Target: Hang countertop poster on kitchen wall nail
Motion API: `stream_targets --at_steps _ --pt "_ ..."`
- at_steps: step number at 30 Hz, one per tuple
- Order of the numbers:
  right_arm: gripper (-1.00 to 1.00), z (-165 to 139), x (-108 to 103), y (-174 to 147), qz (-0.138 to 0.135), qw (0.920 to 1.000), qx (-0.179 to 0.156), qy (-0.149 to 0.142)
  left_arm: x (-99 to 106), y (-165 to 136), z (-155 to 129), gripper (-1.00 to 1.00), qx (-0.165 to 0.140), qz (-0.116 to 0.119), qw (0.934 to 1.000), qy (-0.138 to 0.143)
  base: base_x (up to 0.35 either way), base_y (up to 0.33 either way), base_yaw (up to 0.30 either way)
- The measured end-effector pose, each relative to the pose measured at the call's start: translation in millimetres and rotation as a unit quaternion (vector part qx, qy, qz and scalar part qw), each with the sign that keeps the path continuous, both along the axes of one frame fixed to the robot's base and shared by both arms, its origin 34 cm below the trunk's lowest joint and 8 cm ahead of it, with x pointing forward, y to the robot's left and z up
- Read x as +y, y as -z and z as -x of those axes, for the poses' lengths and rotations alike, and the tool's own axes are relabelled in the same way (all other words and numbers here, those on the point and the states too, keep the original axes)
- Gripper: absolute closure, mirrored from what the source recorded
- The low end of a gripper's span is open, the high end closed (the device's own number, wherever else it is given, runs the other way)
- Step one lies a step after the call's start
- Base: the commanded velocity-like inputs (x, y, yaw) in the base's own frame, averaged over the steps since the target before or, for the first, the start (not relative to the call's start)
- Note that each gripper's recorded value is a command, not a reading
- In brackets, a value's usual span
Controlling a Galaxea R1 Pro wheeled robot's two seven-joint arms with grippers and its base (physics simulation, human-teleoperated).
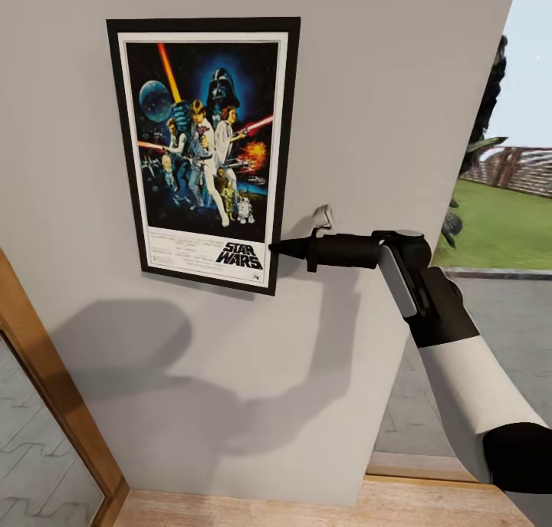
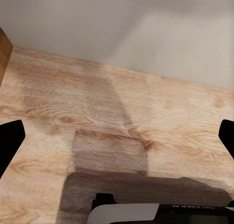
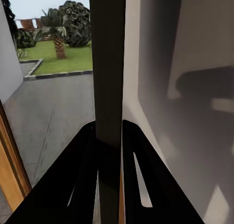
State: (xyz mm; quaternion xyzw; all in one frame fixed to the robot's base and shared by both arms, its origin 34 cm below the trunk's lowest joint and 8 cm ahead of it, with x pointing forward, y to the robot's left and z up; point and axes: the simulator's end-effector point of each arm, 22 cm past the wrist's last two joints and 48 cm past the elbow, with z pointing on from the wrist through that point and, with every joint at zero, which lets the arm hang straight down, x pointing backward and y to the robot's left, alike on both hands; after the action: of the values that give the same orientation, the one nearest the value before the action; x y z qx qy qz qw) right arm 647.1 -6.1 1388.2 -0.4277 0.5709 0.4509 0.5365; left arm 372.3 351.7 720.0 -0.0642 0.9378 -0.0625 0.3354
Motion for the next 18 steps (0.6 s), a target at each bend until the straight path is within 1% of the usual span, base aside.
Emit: stream_targets --at_steps 12,18 --pt "1.0 0.1 0.2 -0.1 0.0 1.0 0.0 0.0 -0.6 -0.1 -0.1 -1.0 0.0 0.001 1.0 0.001 0.0 0.006 0.0" --pt "1.0 0.0 0.0 0.0 0.0 1.0 0.0 0.0 -0.8 -0.2 -0.1 -1.0 0.0 0.002 1.0 0.001 0.0 0.095 0.0"
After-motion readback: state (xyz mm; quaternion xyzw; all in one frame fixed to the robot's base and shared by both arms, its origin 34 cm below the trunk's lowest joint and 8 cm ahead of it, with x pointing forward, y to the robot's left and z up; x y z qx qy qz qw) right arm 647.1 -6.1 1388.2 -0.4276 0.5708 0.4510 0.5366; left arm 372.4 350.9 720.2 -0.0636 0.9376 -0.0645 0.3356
